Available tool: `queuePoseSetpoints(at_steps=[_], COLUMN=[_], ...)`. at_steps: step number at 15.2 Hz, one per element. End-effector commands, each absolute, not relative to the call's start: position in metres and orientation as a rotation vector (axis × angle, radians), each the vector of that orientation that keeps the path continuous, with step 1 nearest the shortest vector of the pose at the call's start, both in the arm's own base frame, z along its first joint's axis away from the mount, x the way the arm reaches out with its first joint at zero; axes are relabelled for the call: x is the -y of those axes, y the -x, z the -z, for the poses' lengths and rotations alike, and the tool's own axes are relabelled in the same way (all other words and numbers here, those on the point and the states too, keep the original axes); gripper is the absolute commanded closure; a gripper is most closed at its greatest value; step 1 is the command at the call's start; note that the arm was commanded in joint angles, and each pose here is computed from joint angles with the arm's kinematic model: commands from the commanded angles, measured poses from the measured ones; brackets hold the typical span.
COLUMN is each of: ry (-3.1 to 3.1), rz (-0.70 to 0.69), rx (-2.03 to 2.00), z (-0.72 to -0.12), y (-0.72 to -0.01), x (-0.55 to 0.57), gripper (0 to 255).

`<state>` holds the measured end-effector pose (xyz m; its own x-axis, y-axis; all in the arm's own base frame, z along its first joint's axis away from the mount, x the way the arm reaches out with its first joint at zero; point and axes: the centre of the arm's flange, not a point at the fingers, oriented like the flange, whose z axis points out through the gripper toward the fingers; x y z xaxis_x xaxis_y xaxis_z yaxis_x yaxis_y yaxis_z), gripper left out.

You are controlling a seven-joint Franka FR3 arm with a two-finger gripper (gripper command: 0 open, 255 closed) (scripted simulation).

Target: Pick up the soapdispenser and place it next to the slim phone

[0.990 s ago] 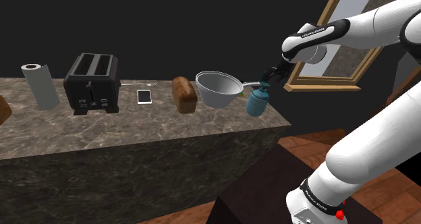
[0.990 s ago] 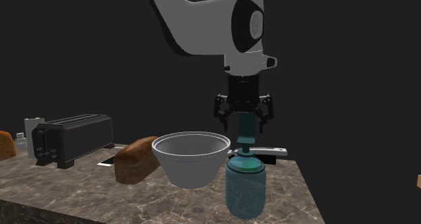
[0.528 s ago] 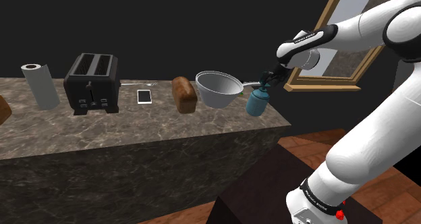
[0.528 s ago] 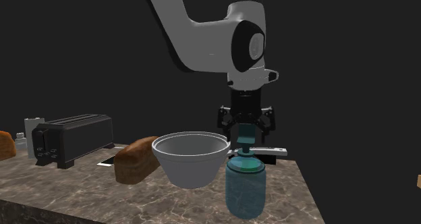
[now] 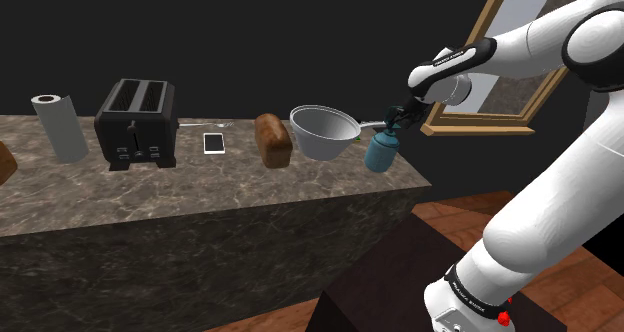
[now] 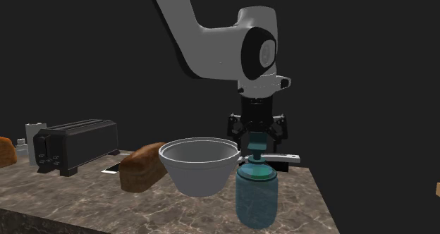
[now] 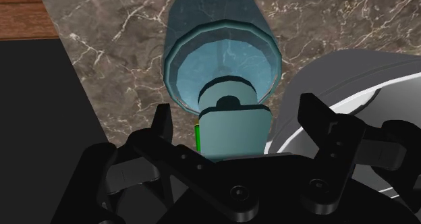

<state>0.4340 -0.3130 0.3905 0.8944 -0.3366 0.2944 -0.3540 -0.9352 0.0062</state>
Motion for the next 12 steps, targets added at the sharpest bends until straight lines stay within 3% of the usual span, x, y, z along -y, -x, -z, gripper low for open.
queuePoseSetpoints(at_steps=[1,12], ry=[-2.999,-2.999], rz=[-0.450,-0.450], rx=[0.547,0.547], z=[-0.390,-0.401], y=[-0.434,-0.434], x=[0.313,0.313], gripper=[255,255])
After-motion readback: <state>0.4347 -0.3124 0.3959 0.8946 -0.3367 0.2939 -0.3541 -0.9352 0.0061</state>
